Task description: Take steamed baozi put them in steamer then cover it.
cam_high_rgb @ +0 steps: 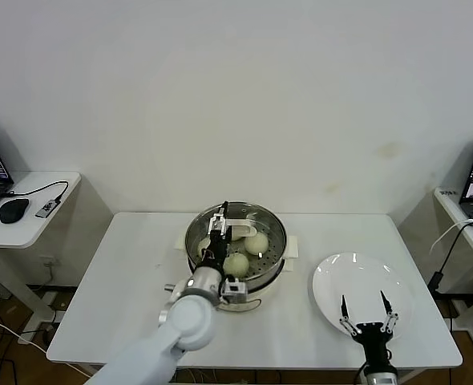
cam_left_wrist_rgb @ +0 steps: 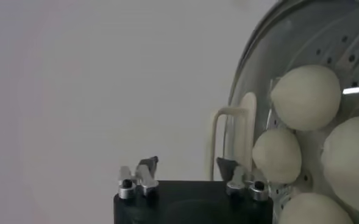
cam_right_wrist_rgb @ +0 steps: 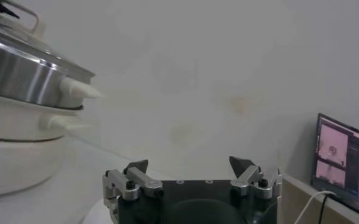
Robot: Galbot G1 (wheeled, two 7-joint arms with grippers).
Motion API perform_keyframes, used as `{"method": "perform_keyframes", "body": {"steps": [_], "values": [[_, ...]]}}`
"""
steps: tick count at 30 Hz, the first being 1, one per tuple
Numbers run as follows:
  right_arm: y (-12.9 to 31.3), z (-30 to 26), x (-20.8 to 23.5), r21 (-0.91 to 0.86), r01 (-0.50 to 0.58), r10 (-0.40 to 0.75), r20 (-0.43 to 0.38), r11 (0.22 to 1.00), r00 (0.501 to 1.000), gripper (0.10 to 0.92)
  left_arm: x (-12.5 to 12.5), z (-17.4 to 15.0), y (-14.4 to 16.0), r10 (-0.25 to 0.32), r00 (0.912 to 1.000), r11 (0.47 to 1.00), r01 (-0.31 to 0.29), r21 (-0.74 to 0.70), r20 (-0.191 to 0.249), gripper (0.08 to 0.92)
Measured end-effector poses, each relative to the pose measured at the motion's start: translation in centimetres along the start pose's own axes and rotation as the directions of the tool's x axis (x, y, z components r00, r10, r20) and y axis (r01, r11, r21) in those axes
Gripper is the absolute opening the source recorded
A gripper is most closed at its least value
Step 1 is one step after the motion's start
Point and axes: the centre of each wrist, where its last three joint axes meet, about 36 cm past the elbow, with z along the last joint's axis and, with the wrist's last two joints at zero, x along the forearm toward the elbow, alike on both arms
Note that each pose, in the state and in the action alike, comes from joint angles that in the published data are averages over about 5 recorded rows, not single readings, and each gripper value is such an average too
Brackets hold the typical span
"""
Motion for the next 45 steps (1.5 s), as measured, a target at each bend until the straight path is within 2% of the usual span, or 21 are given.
{"method": "perform_keyframes", "body": {"steps": [2,8,12,16,21,25,29,35,45], "values": [[0.0,-0.1,0.1,0.000,0.002,-0.002,0.001,1.000,1.000,0.823,1.1,0.3,0.3,-0.009,0.9998,1.000,0.009,0.026,0.015,0.811],[0.4,-0.2,0.3,-0.009,0.009,-0.009,0.005,1.000,1.000,0.823,4.9,1.9,1.3,-0.047,0.9962,0.987,0.035,0.158,0.073,0.823],[0.6,-0.5,0.4,-0.024,0.018,-0.017,0.010,1.000,1.000,0.823,7.5,3.7,1.3,-0.057,0.9943,0.945,0.024,0.327,0.090,0.823],[0.9,-0.9,0.5,-0.047,0.037,-0.037,0.010,0.998,0.999,0.823,9.8,6.4,0.2,-0.037,0.9978,0.834,0.000,0.551,0.055,0.823],[1.3,-1.2,1.1,-0.091,0.081,-0.082,0.000,0.993,0.997,0.823,13.2,9.3,-1.8,0.013,0.9997,0.613,0.006,0.790,-0.018,0.823],[1.1,-1.5,1.8,-0.132,0.118,-0.122,-0.020,0.984,0.992,0.823,16.0,10.5,-3.8,0.057,0.9963,0.442,0.032,0.897,-0.063,0.823],[0.8,-1.7,2.8,-0.170,0.146,-0.156,-0.051,0.975,0.986,0.823,18.4,11.2,-6.0,0.088,0.9908,0.323,0.069,0.944,-0.102,0.823],[0.8,-2.5,4.0,-0.211,0.181,-0.204,-0.094,0.961,0.974,0.823,20.9,11.9,-8.6,0.116,0.9818,0.222,0.122,0.967,-0.151,0.823],[0.9,-3.7,5.3,-0.245,0.199,-0.236,-0.130,0.949,0.963,0.823,23.2,12.5,-10.8,0.144,0.9737,0.150,0.156,0.976,-0.177,0.823]]}}
